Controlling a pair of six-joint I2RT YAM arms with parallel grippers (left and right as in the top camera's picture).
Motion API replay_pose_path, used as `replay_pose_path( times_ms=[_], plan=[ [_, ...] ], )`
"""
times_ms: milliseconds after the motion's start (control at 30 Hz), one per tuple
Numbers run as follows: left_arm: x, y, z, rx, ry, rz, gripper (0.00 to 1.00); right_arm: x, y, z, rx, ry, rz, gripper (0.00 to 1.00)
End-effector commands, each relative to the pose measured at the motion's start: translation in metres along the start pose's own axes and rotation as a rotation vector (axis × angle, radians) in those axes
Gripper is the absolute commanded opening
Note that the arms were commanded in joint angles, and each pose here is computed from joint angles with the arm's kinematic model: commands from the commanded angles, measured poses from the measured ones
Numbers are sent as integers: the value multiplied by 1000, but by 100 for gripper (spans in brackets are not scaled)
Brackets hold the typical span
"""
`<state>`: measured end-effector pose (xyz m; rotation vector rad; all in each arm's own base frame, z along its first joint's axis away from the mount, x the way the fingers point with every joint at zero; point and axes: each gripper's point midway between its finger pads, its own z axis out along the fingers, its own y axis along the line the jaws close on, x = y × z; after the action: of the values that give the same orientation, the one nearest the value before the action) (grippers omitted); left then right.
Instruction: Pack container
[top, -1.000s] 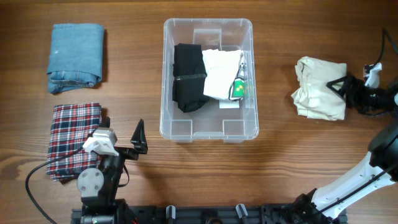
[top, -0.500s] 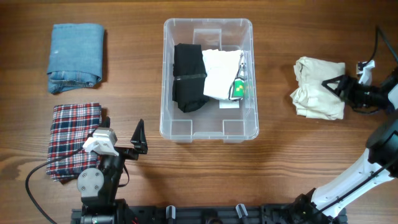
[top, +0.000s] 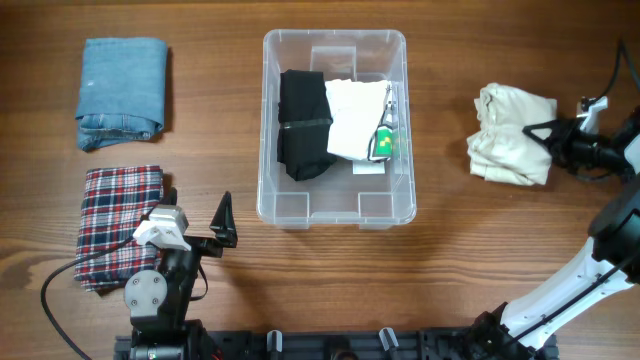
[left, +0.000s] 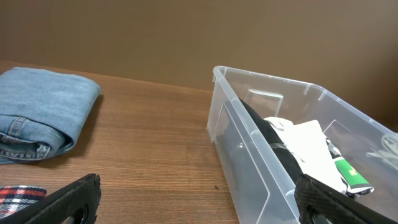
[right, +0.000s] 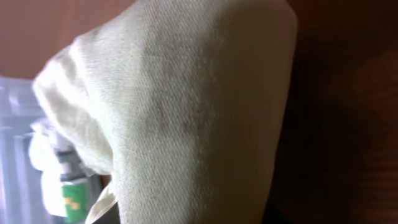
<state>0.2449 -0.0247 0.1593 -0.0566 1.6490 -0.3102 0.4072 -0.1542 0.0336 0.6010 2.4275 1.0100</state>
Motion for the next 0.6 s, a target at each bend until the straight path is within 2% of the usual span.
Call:
replay_pose_path(
  times_ms=[0,67,300,433,567],
  plan=[
    [2,4,0,-17,3,18,100,-38,68,-29,-325,-86,26,14],
    [2,4,0,-17,3,18,100,-49,94,-46,-403,-107,6,13],
    [2,4,0,-17,3,18,100,-57,187,-102,-406,-181,-161,14],
    [2,4,0,-17,3,18,100,-40,252,-132,-346,-235,-265,14],
    [2,4,0,-17,3,18,100,-5,324,-148,-262,-292,-359,15]
  ],
)
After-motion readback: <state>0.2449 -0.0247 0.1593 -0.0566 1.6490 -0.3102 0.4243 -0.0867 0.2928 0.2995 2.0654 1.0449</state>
